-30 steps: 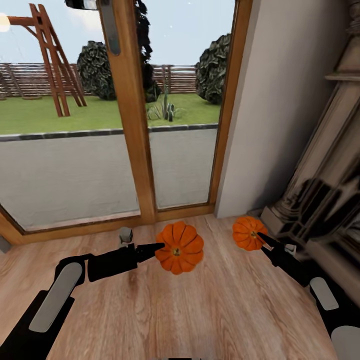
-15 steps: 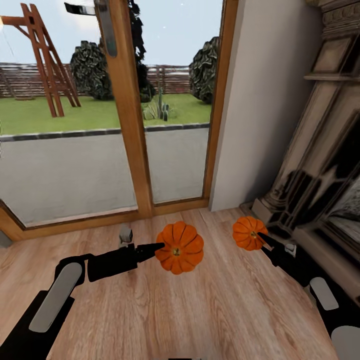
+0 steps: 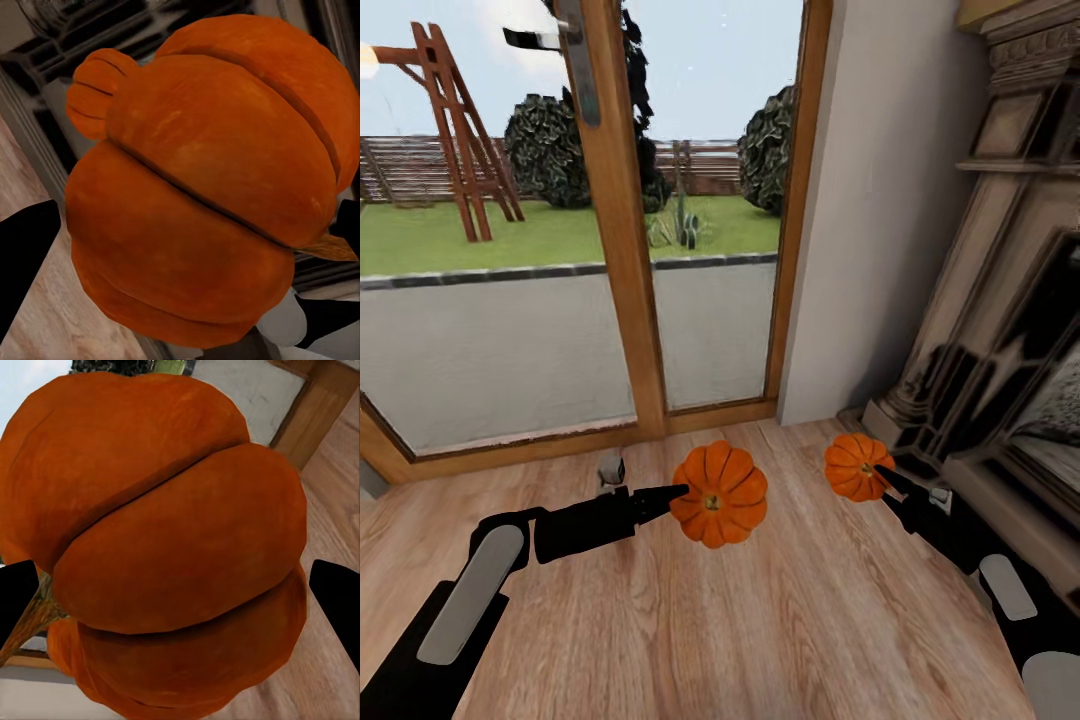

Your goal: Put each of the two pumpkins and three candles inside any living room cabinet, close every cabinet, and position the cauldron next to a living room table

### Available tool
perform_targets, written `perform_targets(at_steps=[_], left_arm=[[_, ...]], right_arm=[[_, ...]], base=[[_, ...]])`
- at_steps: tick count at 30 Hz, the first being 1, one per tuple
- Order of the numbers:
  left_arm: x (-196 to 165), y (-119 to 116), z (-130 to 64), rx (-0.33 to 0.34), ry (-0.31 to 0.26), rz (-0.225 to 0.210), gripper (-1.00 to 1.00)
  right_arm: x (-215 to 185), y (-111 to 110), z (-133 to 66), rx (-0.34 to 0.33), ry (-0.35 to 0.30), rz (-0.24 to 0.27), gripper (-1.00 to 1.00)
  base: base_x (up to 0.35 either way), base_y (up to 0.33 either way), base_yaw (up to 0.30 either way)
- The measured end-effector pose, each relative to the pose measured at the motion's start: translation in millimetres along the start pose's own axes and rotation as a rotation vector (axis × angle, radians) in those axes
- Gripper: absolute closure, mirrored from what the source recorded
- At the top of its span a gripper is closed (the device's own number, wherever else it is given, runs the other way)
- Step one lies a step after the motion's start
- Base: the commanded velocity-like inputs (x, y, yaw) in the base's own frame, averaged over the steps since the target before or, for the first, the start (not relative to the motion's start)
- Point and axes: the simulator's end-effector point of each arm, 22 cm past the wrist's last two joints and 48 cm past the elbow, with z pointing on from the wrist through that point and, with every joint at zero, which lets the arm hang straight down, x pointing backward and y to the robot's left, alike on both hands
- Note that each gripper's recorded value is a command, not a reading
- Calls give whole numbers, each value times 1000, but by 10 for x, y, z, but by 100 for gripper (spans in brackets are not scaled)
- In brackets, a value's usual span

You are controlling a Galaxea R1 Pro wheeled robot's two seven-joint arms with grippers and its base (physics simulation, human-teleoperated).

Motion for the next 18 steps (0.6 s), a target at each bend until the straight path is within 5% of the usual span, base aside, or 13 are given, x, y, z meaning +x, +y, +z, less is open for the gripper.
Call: perform_targets(at_steps=[18], left_arm=[[-59, -371, -56, 22, -14, 68, 100]], right_arm=[[-123, 409, -53, -50, -19, -36, 100]], base=[[0, 0, 0]])
